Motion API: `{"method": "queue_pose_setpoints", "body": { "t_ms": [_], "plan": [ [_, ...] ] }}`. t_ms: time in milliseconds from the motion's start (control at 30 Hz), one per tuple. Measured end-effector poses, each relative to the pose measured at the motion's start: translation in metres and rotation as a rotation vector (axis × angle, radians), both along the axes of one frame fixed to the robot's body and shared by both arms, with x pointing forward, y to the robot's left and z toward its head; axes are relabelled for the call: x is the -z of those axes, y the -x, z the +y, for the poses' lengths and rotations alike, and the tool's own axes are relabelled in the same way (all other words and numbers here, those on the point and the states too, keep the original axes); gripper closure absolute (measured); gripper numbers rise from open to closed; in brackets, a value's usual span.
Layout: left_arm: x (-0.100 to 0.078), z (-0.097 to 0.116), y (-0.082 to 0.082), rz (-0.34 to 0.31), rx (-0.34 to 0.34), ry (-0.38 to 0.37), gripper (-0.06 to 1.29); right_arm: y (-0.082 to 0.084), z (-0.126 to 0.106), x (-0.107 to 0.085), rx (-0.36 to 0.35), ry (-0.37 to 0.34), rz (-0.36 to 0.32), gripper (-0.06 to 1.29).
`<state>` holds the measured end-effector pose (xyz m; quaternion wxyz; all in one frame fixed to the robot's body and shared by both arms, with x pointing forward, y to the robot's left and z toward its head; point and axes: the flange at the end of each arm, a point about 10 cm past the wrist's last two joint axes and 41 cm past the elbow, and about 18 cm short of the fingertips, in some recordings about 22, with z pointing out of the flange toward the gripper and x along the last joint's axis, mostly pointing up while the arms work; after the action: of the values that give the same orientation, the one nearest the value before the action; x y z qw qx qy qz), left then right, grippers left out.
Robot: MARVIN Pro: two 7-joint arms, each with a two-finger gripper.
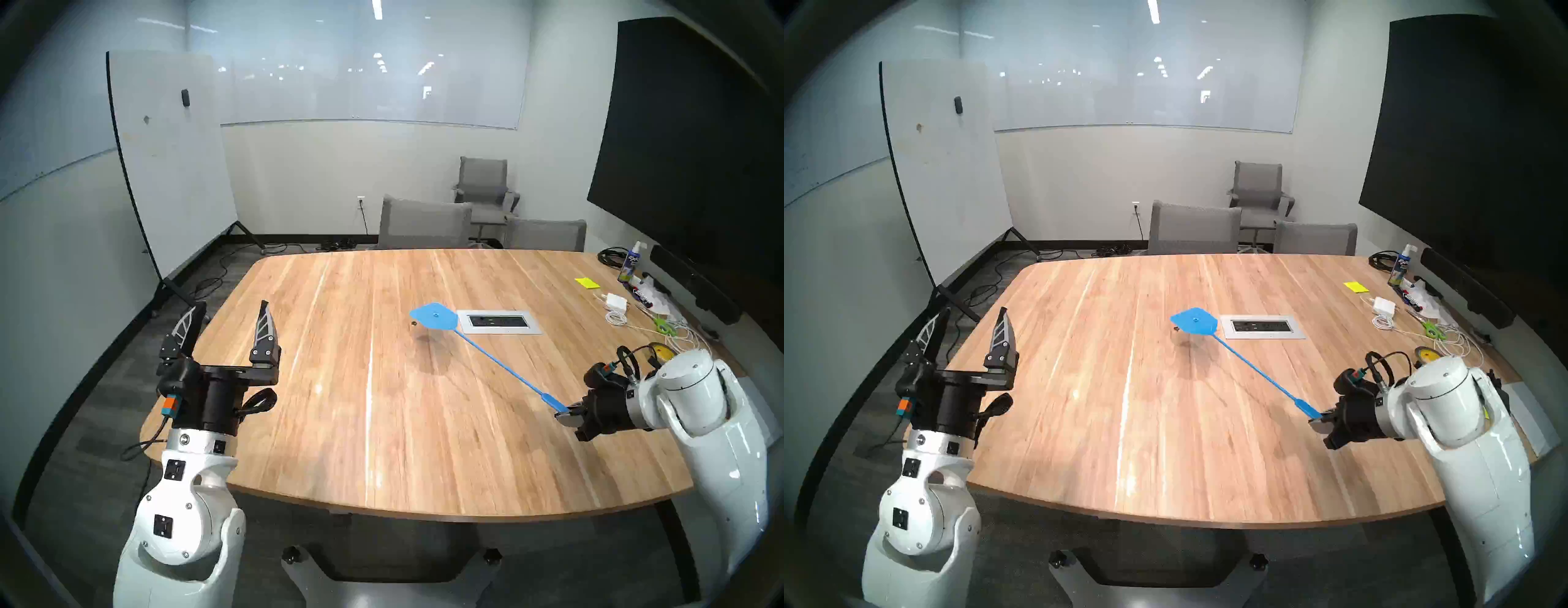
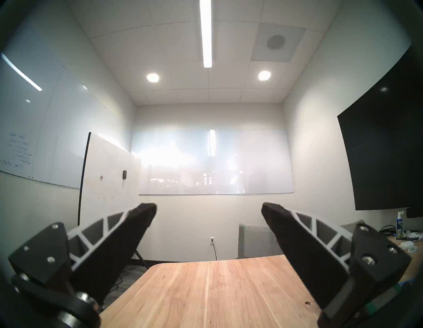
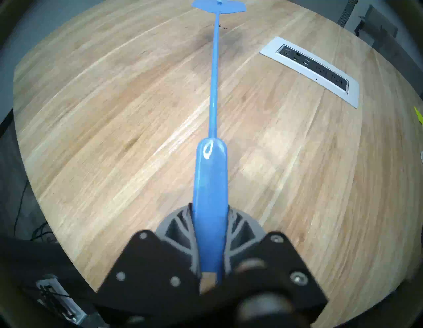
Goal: Swat a bug on table
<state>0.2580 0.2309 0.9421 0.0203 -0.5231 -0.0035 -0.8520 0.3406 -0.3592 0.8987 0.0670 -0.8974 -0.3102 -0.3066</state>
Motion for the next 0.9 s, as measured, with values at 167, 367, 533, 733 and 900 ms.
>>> {"method": "queue_pose_setpoints", "body": {
  "t_ms": [167,367,533,733,900],
  "plan": [
    [0.0,0.0,0.0,0.0,0.0,0.0,-0.02,-0.006,0.005,-0.003,-0.015,0.016,0.013,1.1],
    [0.0,0.0,0.0,0.0,0.0,0.0,-0.02,-0.012,0.013,-0.008,-0.035,0.049,0.022,1.1],
    [0.0,0.0,0.0,0.0,0.0,0.0,-0.02,-0.018,0.015,-0.017,-0.038,0.068,0.016,1.1],
    [0.0,0.0,0.0,0.0,0.0,0.0,-0.02,-0.023,0.019,-0.027,-0.057,0.078,0.01,1.1],
    [0.0,0.0,0.0,0.0,0.0,0.0,-0.02,-0.027,0.022,-0.036,-0.076,0.072,0.003,1.1]
  ]
}}
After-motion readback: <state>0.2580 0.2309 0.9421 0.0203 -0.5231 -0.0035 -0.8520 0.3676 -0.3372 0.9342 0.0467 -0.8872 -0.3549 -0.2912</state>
